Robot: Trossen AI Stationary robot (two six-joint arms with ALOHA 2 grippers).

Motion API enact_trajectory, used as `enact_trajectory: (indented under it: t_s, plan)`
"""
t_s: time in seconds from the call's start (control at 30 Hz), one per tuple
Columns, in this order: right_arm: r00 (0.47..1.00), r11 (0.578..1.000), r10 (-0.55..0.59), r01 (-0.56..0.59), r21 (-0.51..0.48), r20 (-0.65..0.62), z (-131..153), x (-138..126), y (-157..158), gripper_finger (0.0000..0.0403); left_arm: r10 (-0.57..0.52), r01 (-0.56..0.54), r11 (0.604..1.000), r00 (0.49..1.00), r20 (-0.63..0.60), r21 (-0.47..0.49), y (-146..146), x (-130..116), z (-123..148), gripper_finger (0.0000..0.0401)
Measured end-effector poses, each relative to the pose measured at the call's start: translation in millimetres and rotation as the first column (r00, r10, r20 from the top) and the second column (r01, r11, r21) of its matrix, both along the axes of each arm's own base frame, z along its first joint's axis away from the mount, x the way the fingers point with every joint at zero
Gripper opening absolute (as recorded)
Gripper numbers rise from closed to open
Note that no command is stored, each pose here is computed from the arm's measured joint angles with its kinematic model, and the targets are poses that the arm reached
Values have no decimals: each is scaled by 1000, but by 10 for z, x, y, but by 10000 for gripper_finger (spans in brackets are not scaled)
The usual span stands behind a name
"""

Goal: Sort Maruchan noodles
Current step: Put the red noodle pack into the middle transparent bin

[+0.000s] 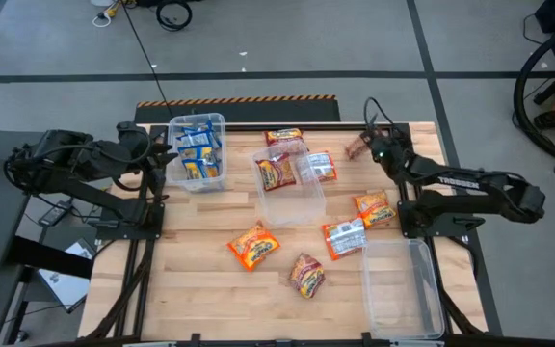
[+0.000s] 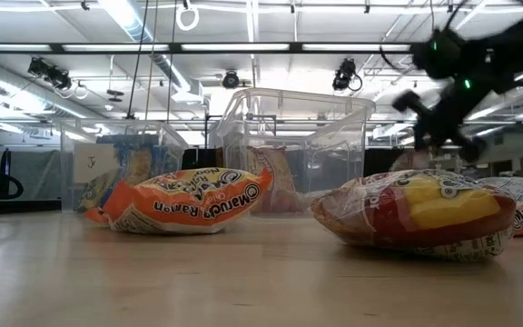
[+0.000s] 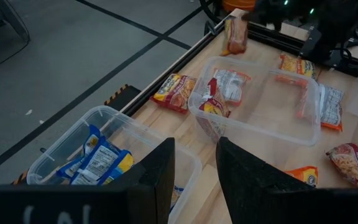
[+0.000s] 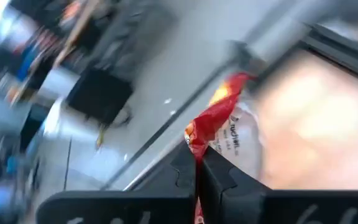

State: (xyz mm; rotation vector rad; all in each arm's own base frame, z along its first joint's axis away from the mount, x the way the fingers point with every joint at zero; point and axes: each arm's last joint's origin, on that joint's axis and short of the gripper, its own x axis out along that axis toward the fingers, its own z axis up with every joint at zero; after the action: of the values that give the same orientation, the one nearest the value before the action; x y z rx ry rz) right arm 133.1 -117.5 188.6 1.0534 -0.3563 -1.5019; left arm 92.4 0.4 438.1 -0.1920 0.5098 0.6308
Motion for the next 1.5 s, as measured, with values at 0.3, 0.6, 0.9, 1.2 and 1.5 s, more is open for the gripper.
enact_trajectory:
  t_s: [0.3,0.6,0.9,1.2,1.5]
  plan:
    - [821,837,385,-503,-216,-421,1139,384,129,3,0,0,1000,1000,0,0,0,1,0,123]
    - [485,674,601,-735,76,-635,1234,727,146,3,0,0,1000,1000,0,0,0,1,0,123]
    - [424,795,545,-536,285,-723,878,718,-47,4,0,0,1000,1000,0,0,0,1,0,123]
    - [481,783,595,-526,331,-644,331,967,-75,4,0,0,1000,1000,-1,0,0,1,-1,123]
    - [516,706,707,-549,447,-483,181,1029,160,48,0,0,1000,1000,0,0,-1,1,0,123]
